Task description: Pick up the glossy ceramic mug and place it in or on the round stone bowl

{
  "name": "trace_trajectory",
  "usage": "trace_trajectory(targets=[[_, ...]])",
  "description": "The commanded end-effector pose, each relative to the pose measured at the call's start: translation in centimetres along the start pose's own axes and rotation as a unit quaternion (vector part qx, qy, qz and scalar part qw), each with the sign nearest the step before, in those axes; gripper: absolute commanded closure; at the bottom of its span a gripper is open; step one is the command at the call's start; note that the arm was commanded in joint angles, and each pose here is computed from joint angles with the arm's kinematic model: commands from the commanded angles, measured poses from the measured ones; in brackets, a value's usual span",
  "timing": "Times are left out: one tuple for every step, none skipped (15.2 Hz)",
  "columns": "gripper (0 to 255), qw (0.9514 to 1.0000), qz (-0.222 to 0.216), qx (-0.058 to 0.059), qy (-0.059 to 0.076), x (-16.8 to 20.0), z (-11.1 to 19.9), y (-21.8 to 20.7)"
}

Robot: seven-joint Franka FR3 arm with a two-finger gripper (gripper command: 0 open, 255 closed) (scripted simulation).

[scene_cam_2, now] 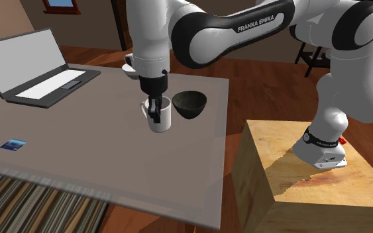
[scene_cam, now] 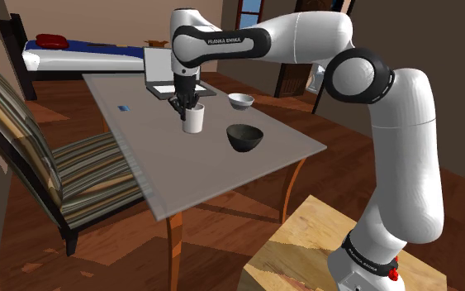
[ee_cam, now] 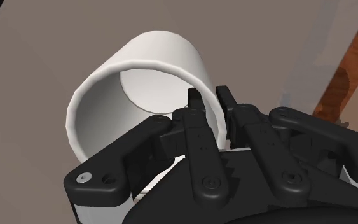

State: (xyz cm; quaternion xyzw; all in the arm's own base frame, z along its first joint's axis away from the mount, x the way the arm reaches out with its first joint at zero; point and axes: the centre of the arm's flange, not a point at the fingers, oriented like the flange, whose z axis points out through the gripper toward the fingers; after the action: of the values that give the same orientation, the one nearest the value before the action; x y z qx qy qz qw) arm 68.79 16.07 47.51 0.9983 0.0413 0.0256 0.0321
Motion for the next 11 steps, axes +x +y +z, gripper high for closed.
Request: trace_trajectory(targets=[[255, 1.0000, 0.000, 0.000, 0.000, 0.0, -1.0, 0.1], [255, 1.0000, 0.000, 0.000, 0.000, 0.0, -1.5, 0.1], [255, 1.0000, 0.000, 0.000, 0.000, 0.0, -2.1, 0.2], [255, 1.0000, 0.000, 0.000, 0.000, 0.1, -2.6, 0.2], [255, 1.0000, 0.000, 0.000, 0.000, 0.1, -3.1, 0.2], [255, 1.0000, 0.000, 0.000, 0.000, 0.1, -3.6, 0.3], [255, 1.0000, 0.000, 0.000, 0.000, 0.2, -4.2, 0.3], [255, 1.0000, 0.000, 0.000, 0.000, 0.2, -4.4, 0.3], [255, 1.0000, 0.000, 0.000, 0.000, -0.4, -4.5, 1.5], [255, 1.0000, 0.000, 0.000, 0.000, -0.9, -4.5, 2.7], [255, 1.0000, 0.000, 0.000, 0.000, -1.4, -4.6, 3.9]])
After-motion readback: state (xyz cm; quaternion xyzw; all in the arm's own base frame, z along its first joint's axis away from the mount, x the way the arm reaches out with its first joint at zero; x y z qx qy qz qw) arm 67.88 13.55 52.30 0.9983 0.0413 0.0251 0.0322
